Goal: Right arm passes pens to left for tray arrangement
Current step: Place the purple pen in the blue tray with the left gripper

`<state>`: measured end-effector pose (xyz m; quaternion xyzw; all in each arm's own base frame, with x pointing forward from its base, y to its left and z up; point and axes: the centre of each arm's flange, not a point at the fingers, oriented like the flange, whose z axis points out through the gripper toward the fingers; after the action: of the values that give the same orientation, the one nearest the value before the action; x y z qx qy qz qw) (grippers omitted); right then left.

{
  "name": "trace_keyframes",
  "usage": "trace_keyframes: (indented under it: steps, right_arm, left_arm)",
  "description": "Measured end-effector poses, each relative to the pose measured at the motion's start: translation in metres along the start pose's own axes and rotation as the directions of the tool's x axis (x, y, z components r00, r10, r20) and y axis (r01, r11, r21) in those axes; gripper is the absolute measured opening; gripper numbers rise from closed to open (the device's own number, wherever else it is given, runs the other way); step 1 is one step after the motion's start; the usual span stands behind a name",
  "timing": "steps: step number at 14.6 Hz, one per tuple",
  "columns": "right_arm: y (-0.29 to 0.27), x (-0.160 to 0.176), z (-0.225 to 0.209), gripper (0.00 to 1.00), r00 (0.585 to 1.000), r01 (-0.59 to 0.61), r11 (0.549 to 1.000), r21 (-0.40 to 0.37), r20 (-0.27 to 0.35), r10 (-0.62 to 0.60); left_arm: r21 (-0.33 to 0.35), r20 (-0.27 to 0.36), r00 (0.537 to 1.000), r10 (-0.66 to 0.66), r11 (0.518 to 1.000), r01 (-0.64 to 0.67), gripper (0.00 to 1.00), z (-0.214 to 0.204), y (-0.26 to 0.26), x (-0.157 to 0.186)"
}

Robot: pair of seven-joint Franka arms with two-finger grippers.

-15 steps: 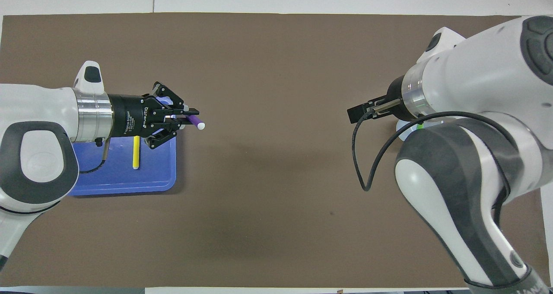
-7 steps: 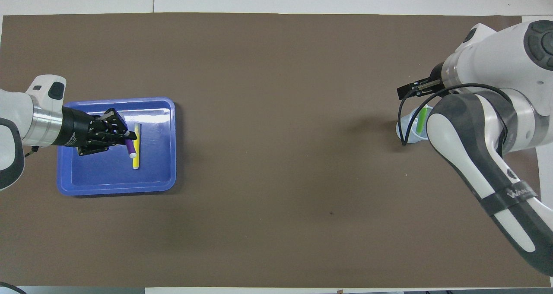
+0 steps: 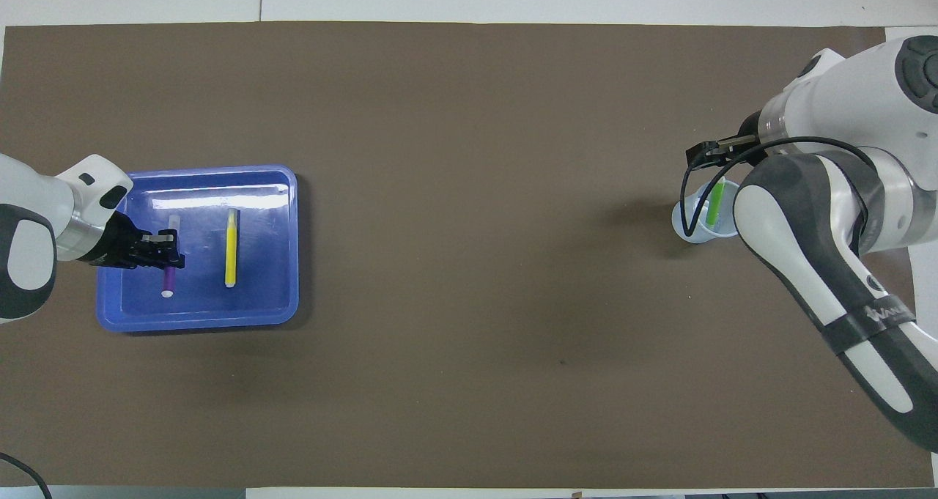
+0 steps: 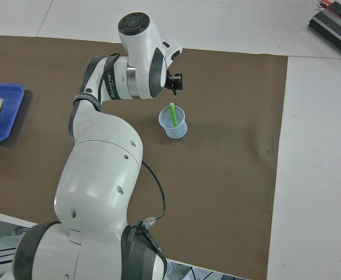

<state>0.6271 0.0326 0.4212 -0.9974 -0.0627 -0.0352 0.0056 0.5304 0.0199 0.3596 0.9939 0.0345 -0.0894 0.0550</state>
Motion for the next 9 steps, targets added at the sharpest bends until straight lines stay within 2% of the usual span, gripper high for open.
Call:
trace_keyframes:
  steps: [2,3,9]
  right_arm:
    - [0.003,0.001,0.011,0.71,1.000,0.016,0.999,-0.029,0.016,-0.015]
    - [0.005,0.001,0.016,0.65,0.999,0.022,0.999,-0.039,0.025,-0.021]
    - [0.016,-0.002,0.037,0.64,0.997,0.011,0.999,-0.034,0.082,-0.008]
  left_arm:
    - [0.014,-0.015,1.000,0.020,1.000,-0.020,0.18,0.015,-0.001,-0.002]
    - [0.019,-0.026,0.999,0.022,1.000,-0.022,0.18,0.022,-0.001,-0.003]
    - [0.025,-0.052,0.998,0.020,1.000,-0.019,0.18,0.046,-0.005,-0.009]
